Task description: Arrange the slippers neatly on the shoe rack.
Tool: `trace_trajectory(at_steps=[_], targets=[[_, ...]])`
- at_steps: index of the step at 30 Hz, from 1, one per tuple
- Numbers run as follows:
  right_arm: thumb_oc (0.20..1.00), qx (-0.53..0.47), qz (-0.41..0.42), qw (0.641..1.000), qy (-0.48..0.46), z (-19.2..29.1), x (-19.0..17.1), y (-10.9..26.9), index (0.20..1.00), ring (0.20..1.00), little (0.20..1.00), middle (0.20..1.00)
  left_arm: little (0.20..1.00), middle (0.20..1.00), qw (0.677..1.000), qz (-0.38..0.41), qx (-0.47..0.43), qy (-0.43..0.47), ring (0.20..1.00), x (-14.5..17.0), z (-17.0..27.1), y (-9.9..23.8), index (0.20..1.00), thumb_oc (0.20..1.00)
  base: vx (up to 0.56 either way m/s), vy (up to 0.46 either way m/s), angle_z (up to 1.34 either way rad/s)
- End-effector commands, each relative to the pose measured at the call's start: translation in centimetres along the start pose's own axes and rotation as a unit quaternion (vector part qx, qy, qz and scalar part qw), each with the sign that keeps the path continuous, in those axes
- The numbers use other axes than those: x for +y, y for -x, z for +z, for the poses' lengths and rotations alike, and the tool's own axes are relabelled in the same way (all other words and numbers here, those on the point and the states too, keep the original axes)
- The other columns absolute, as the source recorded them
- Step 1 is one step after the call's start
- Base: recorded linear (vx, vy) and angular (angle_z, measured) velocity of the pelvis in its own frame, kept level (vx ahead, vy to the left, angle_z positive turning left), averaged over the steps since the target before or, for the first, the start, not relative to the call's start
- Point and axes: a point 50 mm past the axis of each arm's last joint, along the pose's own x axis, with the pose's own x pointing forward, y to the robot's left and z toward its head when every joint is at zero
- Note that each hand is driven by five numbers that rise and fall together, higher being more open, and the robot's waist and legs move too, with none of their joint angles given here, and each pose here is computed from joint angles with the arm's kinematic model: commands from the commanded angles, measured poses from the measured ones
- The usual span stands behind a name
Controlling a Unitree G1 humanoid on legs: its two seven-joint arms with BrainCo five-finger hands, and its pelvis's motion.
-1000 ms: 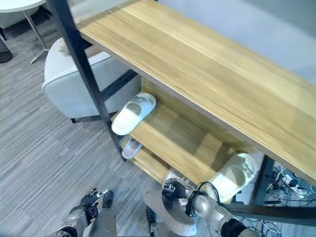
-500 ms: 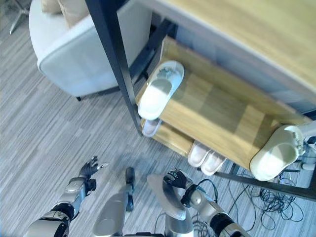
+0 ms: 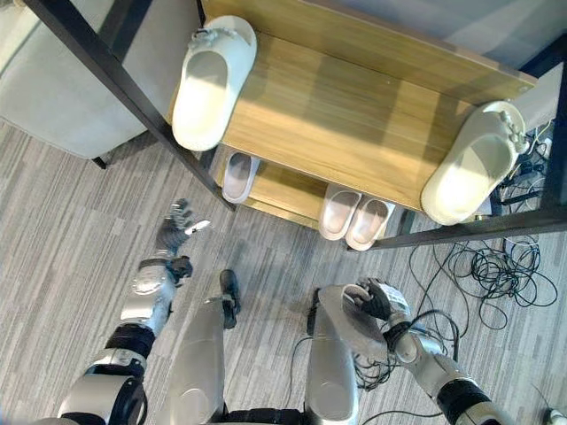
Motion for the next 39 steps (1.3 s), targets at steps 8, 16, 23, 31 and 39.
trace_trajectory(at_steps=[8, 16, 23, 31, 39], targets=[[0.2, -0.18, -0.058, 0.98, 0.054, 5.5, -4.3, -1.6, 0.2, 0.2, 0.2, 0.2, 1.0, 1.0, 0.993, 0.118, -0.006, 0.022, 1.0, 4.9, -0.4, 1.3, 1.0, 1.0, -0.04, -0.002, 0.1], [0.2, -0.229, -0.098, 0.963, 0.101, 8.5, -7.6, -3.2, 0.2, 0.2, 0.2, 0.2, 1.0, 1.0, 0.992, 0.118, -0.003, 0.047, 1.0, 5.8, -0.1, 1.4, 1.0, 1.0, -0.01, 0.008, 0.06], [0.2, -0.204, -0.161, 0.959, 0.117, 8.5, -10.2, -4.3, 0.2, 0.2, 0.2, 0.2, 1.0, 1.0, 0.993, 0.088, -0.001, 0.077, 1.0, 5.0, 0.0, 1.6, 1.0, 1.0, 0.03, 0.034, 0.04], [0.2, -0.164, -0.225, 0.95, 0.139, 9.6, -13.4, -6.5, 0.2, 0.2, 0.2, 0.2, 1.0, 1.0, 0.994, 0.046, -0.018, 0.098, 1.0, 3.0, 1.1, 1.4, 1.0, 1.0, 0.02, 0.019, 0.06], [0.2, -0.15, -0.277, 0.93, 0.192, 12.5, -18.8, -8.9, 0.2, 0.2, 0.2, 0.2, 1.0, 1.0, 0.993, 0.008, -0.012, 0.121, 1.0, 1.3, 1.1, 1.5, 1.0, 1.0, 0.07, 0.041, 0.02]])
